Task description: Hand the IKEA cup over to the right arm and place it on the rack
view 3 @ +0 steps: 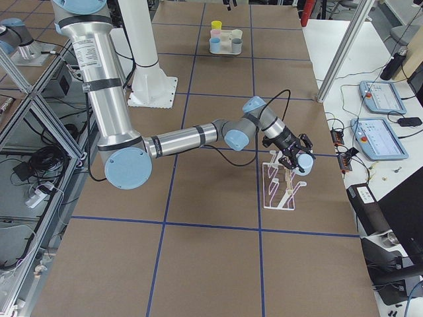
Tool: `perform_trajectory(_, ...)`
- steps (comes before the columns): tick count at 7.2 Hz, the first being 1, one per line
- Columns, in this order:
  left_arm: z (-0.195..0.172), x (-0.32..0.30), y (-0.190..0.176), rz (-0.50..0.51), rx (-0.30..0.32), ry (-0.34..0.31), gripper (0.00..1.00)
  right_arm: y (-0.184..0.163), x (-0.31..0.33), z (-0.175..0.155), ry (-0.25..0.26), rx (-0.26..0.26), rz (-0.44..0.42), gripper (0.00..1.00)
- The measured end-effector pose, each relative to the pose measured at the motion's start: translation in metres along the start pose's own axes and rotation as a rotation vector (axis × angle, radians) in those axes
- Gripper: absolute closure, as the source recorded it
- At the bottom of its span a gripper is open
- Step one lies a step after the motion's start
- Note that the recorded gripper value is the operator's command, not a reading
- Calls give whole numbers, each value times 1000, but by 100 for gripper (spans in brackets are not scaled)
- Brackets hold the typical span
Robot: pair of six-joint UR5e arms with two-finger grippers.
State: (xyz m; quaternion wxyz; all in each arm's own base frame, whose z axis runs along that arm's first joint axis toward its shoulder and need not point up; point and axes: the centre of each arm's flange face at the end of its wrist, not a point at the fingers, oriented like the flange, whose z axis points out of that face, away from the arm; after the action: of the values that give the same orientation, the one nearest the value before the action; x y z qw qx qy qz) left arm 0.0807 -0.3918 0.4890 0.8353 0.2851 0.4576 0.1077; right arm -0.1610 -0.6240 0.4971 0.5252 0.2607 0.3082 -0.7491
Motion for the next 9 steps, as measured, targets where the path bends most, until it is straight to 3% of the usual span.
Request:
perform_trajectory(2, 0, 0, 0, 1, 1, 0, 0, -8, -4, 6, 4, -1, -6, 79)
perform_trajectory(5, 0, 1, -1, 1, 1, 1, 0, -31, -2, 4, 11, -37, -40, 53)
perform_trajectory(6, 0, 1, -1, 1, 1, 1, 0, -35, -3, 4, 11, -47, -53, 50)
perform_trajectory(8, 0, 1, -1, 2, 2, 1, 0, -39, -4, 5, 11, -68, -65, 16)
perform_trajectory(9, 0, 1, -2, 2, 3, 2, 0, -41, -4, 4, 13, -81, -69, 4)
